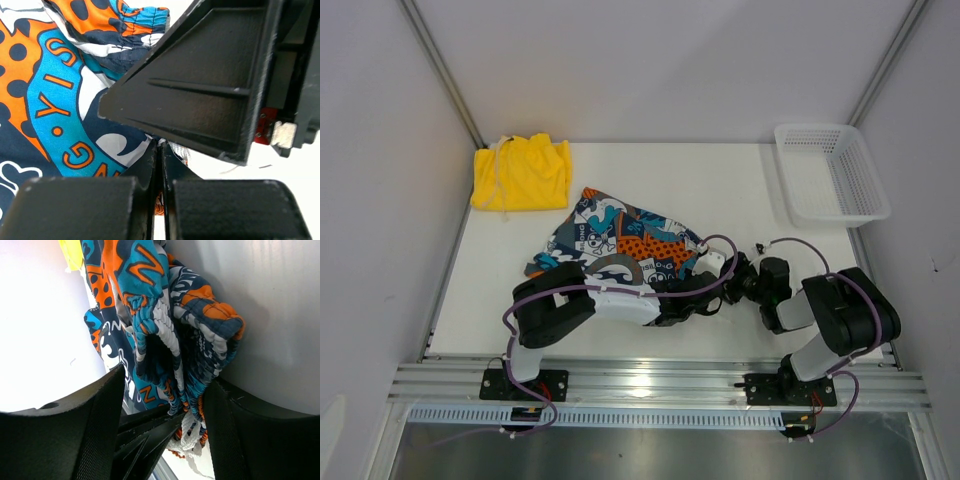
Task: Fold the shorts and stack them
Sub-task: Fold the shorts
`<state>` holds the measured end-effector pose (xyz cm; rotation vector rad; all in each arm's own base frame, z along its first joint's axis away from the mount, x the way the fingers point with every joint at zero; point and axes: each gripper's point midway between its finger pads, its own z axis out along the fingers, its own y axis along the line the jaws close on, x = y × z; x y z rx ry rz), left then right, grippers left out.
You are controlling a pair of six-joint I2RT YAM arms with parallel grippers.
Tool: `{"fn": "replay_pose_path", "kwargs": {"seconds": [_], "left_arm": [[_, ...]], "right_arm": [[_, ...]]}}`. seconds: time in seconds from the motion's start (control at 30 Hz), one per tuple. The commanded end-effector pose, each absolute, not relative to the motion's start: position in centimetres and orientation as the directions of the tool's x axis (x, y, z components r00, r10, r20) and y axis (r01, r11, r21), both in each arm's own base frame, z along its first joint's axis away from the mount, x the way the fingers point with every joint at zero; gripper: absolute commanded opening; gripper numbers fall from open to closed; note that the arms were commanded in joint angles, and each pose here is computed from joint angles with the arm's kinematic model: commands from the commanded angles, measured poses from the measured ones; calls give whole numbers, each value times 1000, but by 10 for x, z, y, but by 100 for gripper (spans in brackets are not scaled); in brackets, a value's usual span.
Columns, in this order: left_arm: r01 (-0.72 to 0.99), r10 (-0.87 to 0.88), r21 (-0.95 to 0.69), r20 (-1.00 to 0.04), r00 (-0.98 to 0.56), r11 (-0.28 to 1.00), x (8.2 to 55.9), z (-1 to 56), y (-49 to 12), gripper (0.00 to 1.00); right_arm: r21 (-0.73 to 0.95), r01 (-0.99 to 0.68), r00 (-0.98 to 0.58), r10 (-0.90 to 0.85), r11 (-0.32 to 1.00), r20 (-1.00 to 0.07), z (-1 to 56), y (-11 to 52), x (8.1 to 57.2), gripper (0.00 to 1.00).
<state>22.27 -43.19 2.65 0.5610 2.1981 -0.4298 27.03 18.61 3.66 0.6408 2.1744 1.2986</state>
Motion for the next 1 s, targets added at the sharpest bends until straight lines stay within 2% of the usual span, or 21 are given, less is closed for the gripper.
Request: {"fn": "replay_pose_path", "kwargs": {"seconds": [0.0, 0.3, 0.4, 0.57, 0.6, 0.67, 0.77, 0.8, 0.87, 0.9, 0.97], "left_arm": [[560, 417, -75, -589, -693, 825, 180, -44, -395, 0], [576, 399, -132, -598, -695, 807, 173, -32, -401, 0], [577, 394, -141, -600, -696, 804, 172, -30, -401, 0], [578, 394, -143, -600, -696, 803, 171, -29, -400, 0], [581, 393, -150, -600, -697, 800, 171, -28, -401, 3], [582, 390, -158, -601, -698, 797, 169, -24, -401, 7], [602, 381, -191, -619, -687, 775, 165, -4, -403, 23], [612, 363, -219, -638, -679, 760, 164, 14, -405, 33], [622, 355, -232, -652, -670, 748, 160, 28, -401, 46], [634, 335, -255, -675, -658, 730, 160, 49, -402, 49], [637, 321, -260, -690, -649, 726, 160, 64, -397, 53]], "right_arm": [[826, 262, -758, 636, 499, -144, -7, 179, 245, 63], [848, 251, -745, 653, 466, -139, -10, 187, 256, 59], [850, 251, -743, 655, 463, -137, -12, 188, 259, 52], [844, 256, -741, 656, 472, -142, -14, 187, 260, 36], [841, 257, -740, 656, 475, -144, -15, 187, 260, 29], [841, 254, -739, 657, 478, -151, -14, 186, 262, 23], [831, 247, -742, 648, 498, -168, -14, 184, 265, 16], [818, 259, -751, 640, 513, -163, -16, 184, 266, 9], [800, 264, -759, 628, 538, -171, -17, 181, 269, 5], [783, 258, -770, 610, 566, -187, -16, 180, 271, 0], [759, 258, -778, 594, 598, -205, -14, 177, 274, 0]]}}
